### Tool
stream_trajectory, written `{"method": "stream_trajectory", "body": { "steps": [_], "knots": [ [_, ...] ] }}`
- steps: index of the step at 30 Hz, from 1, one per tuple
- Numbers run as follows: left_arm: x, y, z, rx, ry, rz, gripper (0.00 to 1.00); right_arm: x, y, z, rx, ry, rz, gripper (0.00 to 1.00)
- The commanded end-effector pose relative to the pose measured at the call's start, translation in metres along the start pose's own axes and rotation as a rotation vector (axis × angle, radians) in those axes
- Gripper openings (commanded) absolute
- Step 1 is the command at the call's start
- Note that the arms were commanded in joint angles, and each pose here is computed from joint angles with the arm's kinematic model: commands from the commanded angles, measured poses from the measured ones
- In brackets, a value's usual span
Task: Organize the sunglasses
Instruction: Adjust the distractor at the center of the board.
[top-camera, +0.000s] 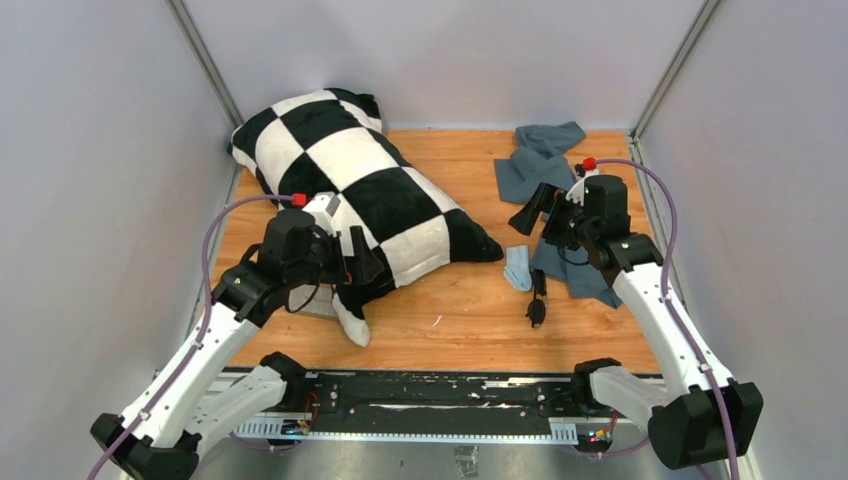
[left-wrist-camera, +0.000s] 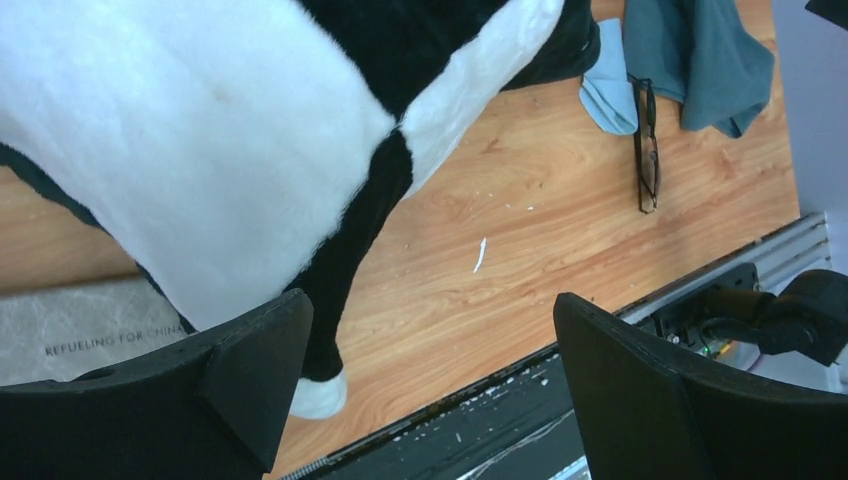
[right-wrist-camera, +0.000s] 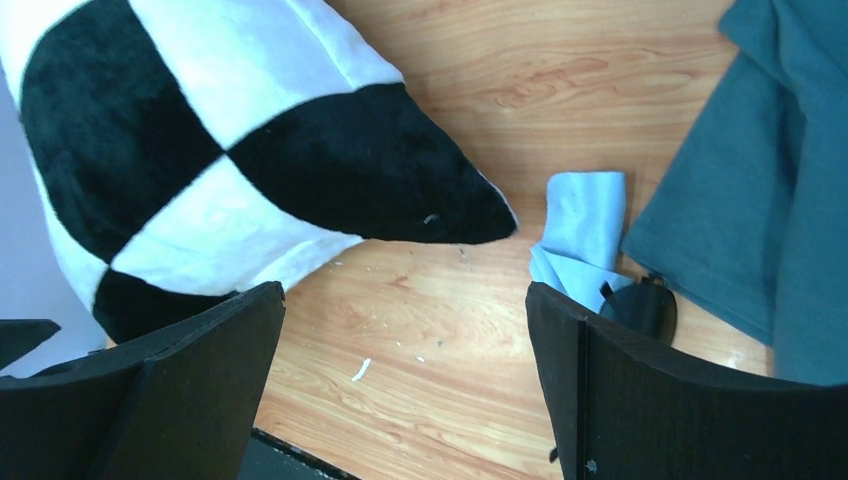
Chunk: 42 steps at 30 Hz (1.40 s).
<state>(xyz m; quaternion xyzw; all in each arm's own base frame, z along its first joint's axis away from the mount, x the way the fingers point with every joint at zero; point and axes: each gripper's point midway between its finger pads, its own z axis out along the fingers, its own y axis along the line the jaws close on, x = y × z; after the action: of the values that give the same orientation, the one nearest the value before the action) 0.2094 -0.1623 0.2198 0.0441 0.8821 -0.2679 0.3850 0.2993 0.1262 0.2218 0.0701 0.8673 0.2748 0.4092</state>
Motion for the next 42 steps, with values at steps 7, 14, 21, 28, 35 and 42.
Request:
{"method": "stream_trajectory", "body": {
  "steps": [7,14,21,28,35,42],
  "knots": [
    [0.066,-0.025,0.001,0.229,0.288,-0.057,1.00,0.021,-0.027,-0.006,0.106,0.061,-0.036,0.98],
    [0.074,-0.017,0.019,0.219,0.264,-0.081,1.00,0.027,-0.028,0.000,0.098,0.095,-0.023,0.98],
    [0.029,0.007,0.077,0.090,0.112,0.017,1.00,0.027,-0.025,-0.005,0.088,0.094,-0.036,0.98],
    [-0.031,-0.009,0.145,0.130,0.098,0.149,1.00,0.031,-0.026,-0.018,0.093,0.078,-0.043,0.98],
    [-0.081,-0.038,0.225,0.266,0.123,0.168,1.00,0.036,-0.025,-0.031,0.094,0.073,-0.048,0.98],
    [-0.132,-0.072,0.250,0.366,0.049,0.130,1.00,0.039,-0.031,-0.050,0.134,0.059,-0.079,0.98]
  ]
}}
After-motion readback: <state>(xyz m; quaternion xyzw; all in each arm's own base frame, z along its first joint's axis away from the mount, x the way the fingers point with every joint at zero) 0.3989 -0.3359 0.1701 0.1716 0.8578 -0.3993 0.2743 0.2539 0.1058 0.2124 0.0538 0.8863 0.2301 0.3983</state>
